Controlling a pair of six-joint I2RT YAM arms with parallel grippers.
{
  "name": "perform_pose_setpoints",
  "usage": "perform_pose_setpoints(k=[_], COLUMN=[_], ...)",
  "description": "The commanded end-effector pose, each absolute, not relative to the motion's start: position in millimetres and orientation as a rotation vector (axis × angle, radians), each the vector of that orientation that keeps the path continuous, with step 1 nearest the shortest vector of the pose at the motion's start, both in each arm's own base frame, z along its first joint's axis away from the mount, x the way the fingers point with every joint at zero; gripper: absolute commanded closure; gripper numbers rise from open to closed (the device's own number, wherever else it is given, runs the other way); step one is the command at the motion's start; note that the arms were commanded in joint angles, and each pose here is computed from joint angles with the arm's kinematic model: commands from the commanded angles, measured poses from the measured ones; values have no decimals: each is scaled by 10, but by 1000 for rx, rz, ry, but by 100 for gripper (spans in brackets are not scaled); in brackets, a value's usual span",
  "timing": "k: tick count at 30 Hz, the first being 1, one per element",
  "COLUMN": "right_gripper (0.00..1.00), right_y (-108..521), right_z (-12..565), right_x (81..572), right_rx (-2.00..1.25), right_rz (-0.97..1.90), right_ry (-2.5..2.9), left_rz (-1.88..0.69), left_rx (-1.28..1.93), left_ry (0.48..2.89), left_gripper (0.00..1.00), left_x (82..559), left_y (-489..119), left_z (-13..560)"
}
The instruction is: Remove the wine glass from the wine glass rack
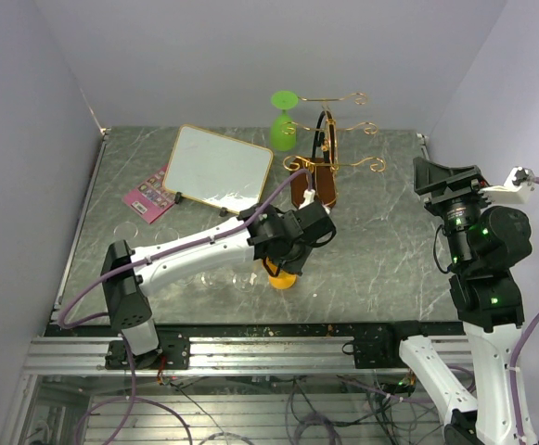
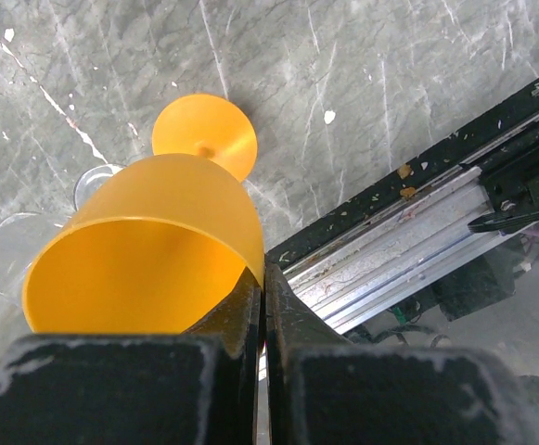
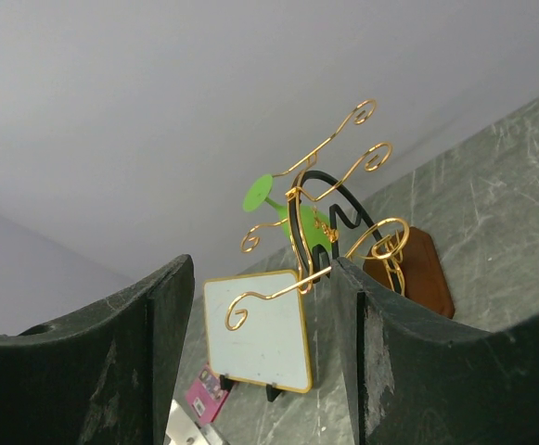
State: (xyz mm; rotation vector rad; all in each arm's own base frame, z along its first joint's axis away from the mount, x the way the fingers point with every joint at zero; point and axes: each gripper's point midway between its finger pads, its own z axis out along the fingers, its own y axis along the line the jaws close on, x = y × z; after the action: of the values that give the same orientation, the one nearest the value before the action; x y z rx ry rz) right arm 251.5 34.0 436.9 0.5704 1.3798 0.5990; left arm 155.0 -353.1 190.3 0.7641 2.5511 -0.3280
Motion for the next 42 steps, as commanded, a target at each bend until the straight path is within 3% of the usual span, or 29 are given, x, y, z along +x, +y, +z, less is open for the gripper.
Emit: perform_pose_setpoints(k=[1, 22, 35, 42], right_gripper=[41, 40, 41, 41], right_y=[298, 295, 266, 258], right_z=[4428, 4392, 4336, 4364], right_x=[2487, 2505, 2506, 2501], right_rx=[578, 580, 585, 568], right_rz=[584, 575, 551, 538], right_ry=[1359, 1369, 1378, 1371], left_rz=[-284, -166, -126, -204], left_rx=[775, 820, 818, 796], left_ry=[2553, 2613, 2595, 2522], left_gripper=[93, 90, 75, 56], left_x=[1569, 1562, 1611, 1671], left_y=[-3496, -3427, -3396, -3460], left_z=[1842, 1547, 1559, 1857])
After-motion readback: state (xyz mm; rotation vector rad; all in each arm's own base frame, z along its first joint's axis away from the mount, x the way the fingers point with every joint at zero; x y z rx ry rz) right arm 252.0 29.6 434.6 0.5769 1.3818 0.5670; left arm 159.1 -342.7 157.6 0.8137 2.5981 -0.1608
